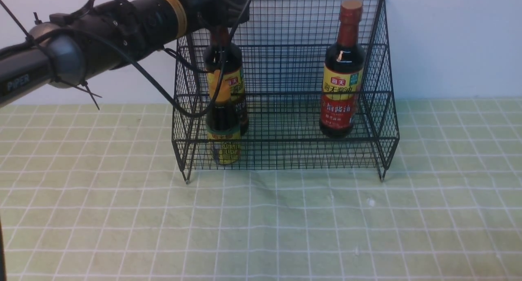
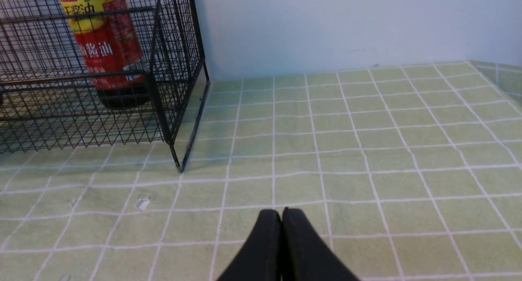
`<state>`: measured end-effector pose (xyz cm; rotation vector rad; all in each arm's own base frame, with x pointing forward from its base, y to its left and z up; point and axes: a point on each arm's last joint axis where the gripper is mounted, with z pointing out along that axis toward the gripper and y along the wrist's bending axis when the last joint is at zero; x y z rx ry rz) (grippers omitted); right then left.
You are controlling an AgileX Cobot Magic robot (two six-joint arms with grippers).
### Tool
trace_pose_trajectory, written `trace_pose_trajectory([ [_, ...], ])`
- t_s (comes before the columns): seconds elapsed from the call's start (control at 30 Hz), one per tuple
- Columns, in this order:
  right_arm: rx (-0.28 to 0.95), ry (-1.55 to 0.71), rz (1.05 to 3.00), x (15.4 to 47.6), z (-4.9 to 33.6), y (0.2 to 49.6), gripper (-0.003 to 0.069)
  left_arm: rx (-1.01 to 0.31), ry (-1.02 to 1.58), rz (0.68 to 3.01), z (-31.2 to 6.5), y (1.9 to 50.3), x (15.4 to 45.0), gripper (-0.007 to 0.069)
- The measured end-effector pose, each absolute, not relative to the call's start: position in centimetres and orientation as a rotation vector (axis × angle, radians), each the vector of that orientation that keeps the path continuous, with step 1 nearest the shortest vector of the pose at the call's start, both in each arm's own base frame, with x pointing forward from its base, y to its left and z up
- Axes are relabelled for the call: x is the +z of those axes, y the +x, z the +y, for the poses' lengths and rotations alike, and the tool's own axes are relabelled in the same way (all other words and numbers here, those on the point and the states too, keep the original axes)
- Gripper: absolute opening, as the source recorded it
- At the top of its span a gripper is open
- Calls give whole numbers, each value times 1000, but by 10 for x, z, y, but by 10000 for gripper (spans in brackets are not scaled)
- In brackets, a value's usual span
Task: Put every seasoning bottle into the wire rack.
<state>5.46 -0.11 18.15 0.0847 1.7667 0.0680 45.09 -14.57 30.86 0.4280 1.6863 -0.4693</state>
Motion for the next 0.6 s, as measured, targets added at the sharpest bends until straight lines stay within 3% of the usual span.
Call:
trace_pose_trajectory([
  [0.23,68,85,1767,182,-1,55,-14,-463,433,1643,-143,440,333,375],
  [0.4,68,85,1767,182,-1,55,-14,-426,379,1586,-134,422,372,368],
  [0.53,68,85,1767,182,-1,55,-14,-407,285,1534,-120,395,417,263],
  [0.6,68,85,1767,182,-1,55,-14,-391,304,1507,-116,381,434,172],
])
